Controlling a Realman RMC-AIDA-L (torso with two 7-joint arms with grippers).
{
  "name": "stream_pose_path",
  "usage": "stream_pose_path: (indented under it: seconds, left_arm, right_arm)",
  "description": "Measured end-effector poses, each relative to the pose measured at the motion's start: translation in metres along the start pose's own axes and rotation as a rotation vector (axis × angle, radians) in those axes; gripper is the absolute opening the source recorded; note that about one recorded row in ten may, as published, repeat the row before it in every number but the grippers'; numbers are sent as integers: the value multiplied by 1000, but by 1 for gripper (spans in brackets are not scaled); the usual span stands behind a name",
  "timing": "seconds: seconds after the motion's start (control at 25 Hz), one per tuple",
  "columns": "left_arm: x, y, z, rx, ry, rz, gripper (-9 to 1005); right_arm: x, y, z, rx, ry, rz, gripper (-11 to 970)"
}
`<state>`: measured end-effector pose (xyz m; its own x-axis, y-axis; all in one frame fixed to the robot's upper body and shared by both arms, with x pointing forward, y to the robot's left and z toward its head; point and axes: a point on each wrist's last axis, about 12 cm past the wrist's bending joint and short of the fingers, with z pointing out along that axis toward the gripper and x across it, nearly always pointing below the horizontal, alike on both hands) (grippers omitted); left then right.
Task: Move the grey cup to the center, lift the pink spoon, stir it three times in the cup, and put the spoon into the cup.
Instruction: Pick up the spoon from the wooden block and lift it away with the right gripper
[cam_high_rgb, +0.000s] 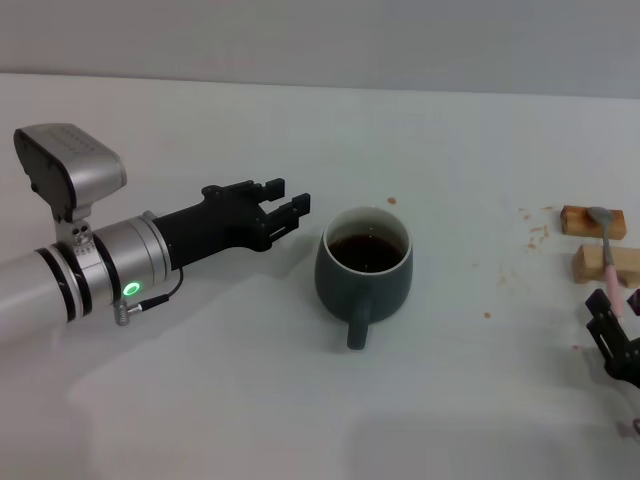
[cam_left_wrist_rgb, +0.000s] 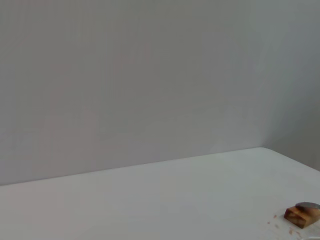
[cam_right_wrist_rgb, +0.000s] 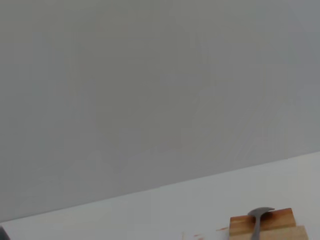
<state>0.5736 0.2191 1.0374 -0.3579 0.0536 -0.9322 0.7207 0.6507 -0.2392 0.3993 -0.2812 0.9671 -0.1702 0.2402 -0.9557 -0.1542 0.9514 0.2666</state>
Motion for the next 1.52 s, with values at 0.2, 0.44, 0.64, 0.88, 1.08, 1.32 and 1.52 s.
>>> stream_pose_path:
  seconds: [0.2,0.44,0.64,0.88,1.08,1.32,1.52]
  left_arm:
    - [0,0,0,1,0,-2,435]
    - [1,-1,1,1,-1,-5,434]
    - [2,-2,1,2,-1,-8,434]
    - [3,-3,1,1,1,-11,433]
    - [5,-4,1,-1,1,-16,433]
    - [6,-4,0,-6,-2,-22,432]
    - [7,-4,-1,-10,-4,-27,432]
  right_arm:
    - [1,-1,1,6,16,-1,553]
    - [2,-2,1,10,18,-1,447]
    - [2,-2,1,14,20,-1,434]
    - [1,-4,2,25,16,1,411]
    - [0,-5,4,22,12,-2,392]
    - [-2,-7,5,36,7,0,380]
    - [-1,-8,7,45,16,1,379]
